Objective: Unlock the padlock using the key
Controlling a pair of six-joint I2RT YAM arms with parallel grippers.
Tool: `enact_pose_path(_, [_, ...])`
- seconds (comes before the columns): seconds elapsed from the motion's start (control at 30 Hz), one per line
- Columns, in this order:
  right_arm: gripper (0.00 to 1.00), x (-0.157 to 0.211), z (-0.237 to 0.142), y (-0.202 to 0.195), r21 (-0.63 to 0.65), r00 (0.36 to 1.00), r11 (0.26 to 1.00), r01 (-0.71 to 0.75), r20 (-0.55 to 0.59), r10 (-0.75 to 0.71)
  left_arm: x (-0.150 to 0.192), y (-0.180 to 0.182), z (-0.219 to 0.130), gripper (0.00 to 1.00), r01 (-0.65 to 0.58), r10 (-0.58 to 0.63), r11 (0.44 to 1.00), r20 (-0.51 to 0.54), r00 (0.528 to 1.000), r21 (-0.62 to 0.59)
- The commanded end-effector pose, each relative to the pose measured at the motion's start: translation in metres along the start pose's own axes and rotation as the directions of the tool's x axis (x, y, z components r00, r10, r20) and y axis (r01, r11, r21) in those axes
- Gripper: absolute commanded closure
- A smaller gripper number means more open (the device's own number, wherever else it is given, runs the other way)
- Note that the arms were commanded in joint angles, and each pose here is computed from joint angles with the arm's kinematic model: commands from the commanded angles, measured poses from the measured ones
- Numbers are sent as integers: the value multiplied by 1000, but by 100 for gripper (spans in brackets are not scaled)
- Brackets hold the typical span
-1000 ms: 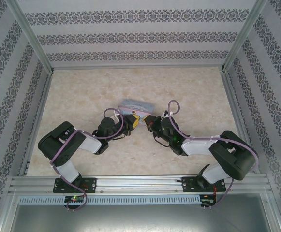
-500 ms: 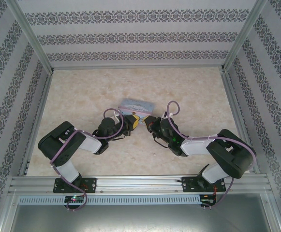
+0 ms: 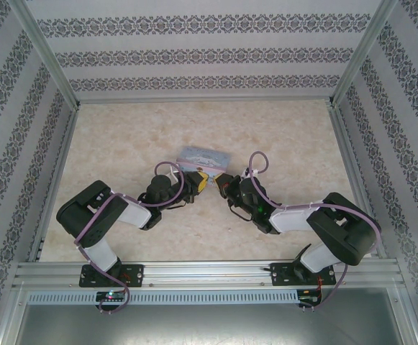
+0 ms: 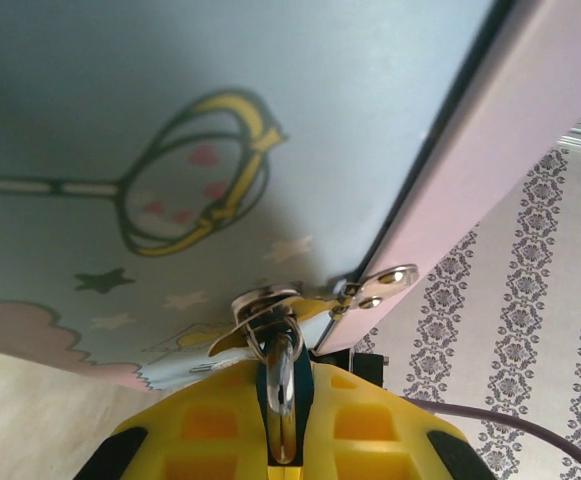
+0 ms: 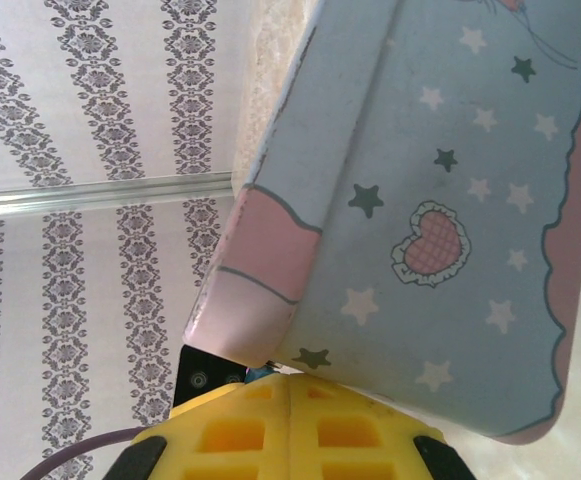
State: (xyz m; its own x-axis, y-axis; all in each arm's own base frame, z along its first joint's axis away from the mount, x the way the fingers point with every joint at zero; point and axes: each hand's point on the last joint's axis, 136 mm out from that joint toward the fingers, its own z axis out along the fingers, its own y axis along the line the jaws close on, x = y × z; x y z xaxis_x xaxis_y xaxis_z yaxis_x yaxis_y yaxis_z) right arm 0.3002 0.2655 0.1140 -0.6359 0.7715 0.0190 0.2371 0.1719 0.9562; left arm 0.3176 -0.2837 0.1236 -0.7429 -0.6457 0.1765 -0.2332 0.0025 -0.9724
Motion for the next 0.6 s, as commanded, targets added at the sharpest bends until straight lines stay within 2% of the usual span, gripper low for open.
enact_pose_path(0.0, [100, -14, -4, -33, 98, 997, 995, -10, 80, 2, 20, -48, -1, 100, -35, 46, 987, -73, 996, 155])
enact_pose_path(0.57, [100, 11, 18, 3, 34, 999, 999, 39, -9, -39, 23, -47, 2, 100, -66, 78, 989, -86, 993, 133])
